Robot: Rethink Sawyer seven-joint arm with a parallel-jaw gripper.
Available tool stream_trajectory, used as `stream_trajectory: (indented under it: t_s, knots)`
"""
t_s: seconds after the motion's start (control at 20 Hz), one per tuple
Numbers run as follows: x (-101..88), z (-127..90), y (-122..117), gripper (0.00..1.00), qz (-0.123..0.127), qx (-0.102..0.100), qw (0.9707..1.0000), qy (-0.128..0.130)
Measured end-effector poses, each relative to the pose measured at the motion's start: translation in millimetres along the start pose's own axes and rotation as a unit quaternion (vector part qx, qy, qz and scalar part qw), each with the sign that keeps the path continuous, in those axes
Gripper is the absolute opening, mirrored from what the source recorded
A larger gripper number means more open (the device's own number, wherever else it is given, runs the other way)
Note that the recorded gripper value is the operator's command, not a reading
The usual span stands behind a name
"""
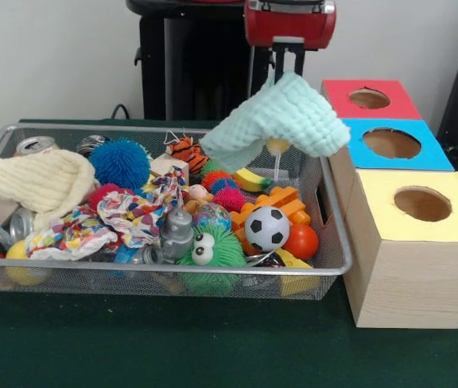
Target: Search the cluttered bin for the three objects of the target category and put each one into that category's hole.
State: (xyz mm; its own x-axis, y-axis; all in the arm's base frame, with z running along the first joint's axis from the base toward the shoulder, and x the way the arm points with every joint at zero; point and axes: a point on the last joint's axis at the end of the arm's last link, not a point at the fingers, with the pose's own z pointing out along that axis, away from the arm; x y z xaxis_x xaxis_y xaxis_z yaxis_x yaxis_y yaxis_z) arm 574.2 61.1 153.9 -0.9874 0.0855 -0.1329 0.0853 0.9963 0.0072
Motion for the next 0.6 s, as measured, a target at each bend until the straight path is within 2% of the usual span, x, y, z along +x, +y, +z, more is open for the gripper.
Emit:
stream_trajectory:
  t_s: [0.25, 0.6]
  knots:
    - [2.6, 0, 6, 0.0, 0.005, 0.001, 1.0, 0.003]
    - [3.7, 2, -15, 0.0, 0.026, 0.007, 0.9996, 0.009]
